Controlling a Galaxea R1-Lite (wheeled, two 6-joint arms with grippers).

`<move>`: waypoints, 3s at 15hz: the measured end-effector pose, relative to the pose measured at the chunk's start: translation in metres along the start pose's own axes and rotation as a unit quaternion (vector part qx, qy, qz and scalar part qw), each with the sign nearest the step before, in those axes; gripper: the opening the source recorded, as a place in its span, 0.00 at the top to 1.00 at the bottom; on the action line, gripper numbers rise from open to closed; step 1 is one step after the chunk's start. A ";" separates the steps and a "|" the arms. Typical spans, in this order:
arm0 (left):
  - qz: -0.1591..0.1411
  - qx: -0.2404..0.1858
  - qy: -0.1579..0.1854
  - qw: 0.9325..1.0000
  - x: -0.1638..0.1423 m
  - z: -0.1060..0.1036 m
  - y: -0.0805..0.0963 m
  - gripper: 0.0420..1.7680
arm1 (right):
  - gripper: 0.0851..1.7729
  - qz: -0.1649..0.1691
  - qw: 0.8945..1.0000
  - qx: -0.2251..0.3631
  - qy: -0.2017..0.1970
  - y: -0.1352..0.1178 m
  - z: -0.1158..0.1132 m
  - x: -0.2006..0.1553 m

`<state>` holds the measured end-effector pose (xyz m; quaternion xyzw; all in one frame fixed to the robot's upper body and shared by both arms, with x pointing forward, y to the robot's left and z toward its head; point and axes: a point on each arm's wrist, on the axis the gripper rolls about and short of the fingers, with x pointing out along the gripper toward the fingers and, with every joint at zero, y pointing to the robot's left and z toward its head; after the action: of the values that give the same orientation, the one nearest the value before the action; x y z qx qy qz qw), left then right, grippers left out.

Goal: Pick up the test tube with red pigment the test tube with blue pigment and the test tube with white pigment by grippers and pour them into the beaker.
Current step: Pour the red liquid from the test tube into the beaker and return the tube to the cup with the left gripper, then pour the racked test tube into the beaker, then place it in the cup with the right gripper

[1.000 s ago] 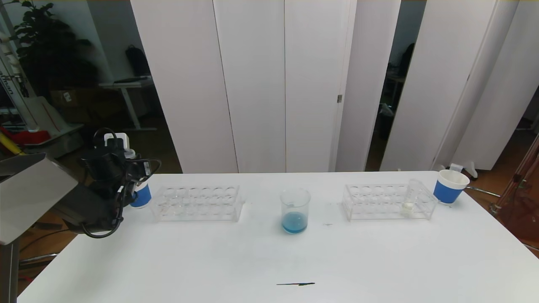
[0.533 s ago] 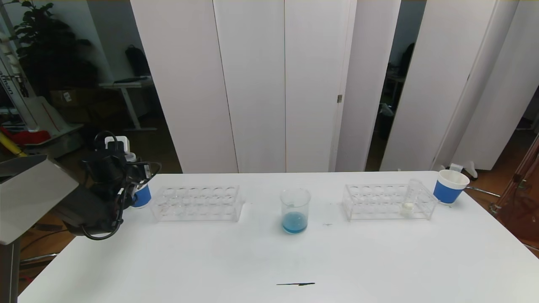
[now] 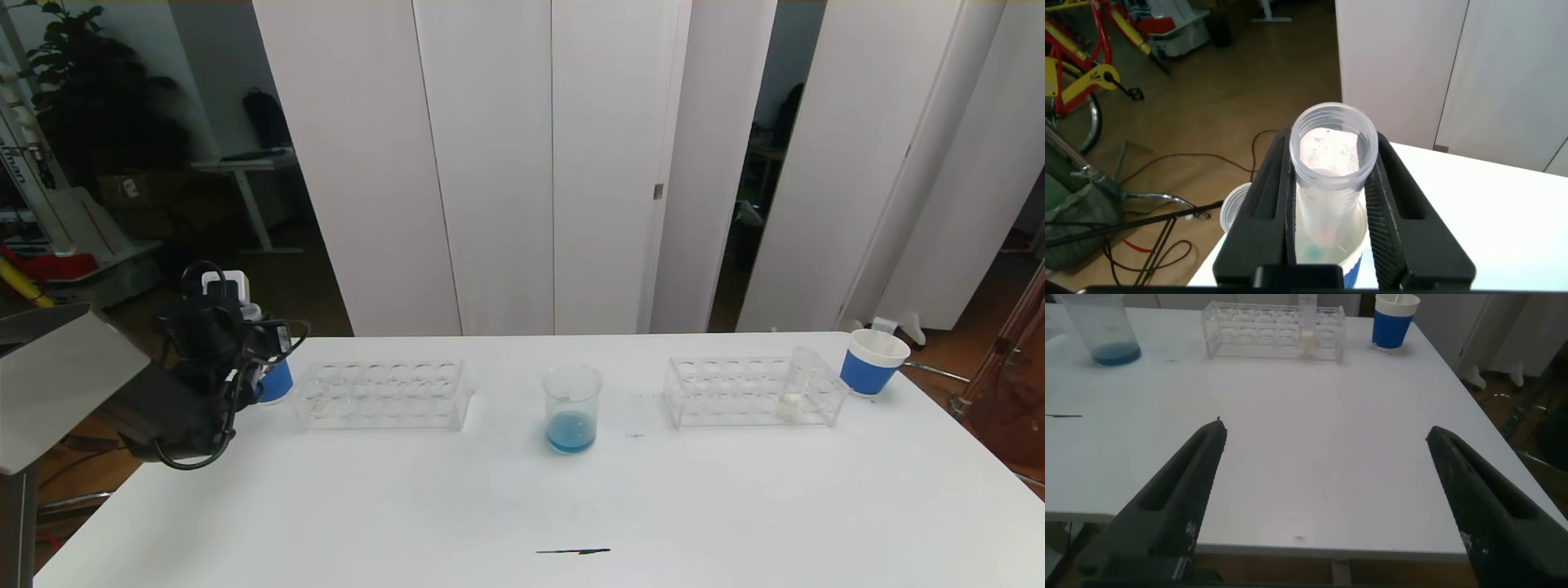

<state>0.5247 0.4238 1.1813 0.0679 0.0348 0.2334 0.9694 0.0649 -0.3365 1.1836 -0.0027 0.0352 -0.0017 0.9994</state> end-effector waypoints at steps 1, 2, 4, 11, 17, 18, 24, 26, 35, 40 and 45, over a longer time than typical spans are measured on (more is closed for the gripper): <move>0.000 0.003 0.000 1.000 0.000 0.000 0.000 0.69 | 0.01 0.000 1.000 0.000 0.000 0.000 0.000 0.000; 0.001 0.004 0.000 1.000 0.000 0.000 0.001 0.68 | 0.01 0.000 1.000 0.000 0.000 0.000 0.000 0.000; 0.003 0.005 0.001 1.000 0.000 -0.001 0.002 0.43 | 0.01 0.000 1.000 0.000 0.000 0.000 0.000 0.000; 0.002 0.005 -0.008 1.000 -0.002 0.008 0.002 0.01 | 0.01 0.000 1.000 0.000 0.000 0.000 0.000 0.000; -0.014 0.000 -0.026 1.000 -0.041 0.068 0.006 0.01 | 0.01 0.000 1.000 0.000 0.000 0.000 0.000 0.000; -0.017 -0.001 -0.029 0.999 -0.053 0.081 0.009 0.01 | 0.01 0.000 1.000 0.000 0.000 0.000 0.000 0.000; -0.025 -0.005 -0.038 0.999 -0.146 0.142 0.044 0.01 | 0.01 0.000 1.000 0.000 0.000 0.000 0.000 0.000; -0.032 -0.006 -0.043 0.999 -0.185 0.154 0.055 0.01 | 0.01 0.000 1.000 0.000 0.000 0.000 0.000 0.000; -0.049 -0.002 -0.040 0.998 -0.360 0.137 0.116 0.01 | 0.01 0.000 1.000 0.000 0.000 0.000 0.000 0.000; -0.051 0.010 -0.026 0.998 -0.438 0.097 0.144 0.01 | 0.01 0.000 1.000 0.000 0.000 0.000 0.000 0.000; -0.075 -0.001 -0.062 0.995 -0.457 0.083 0.153 0.01 | 0.01 0.000 1.000 0.000 0.000 0.000 0.000 0.000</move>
<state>0.0581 0.3403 1.3024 0.0783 -0.0209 0.1555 0.9845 0.0649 -0.3365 1.1836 -0.0029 0.0350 -0.0019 0.9994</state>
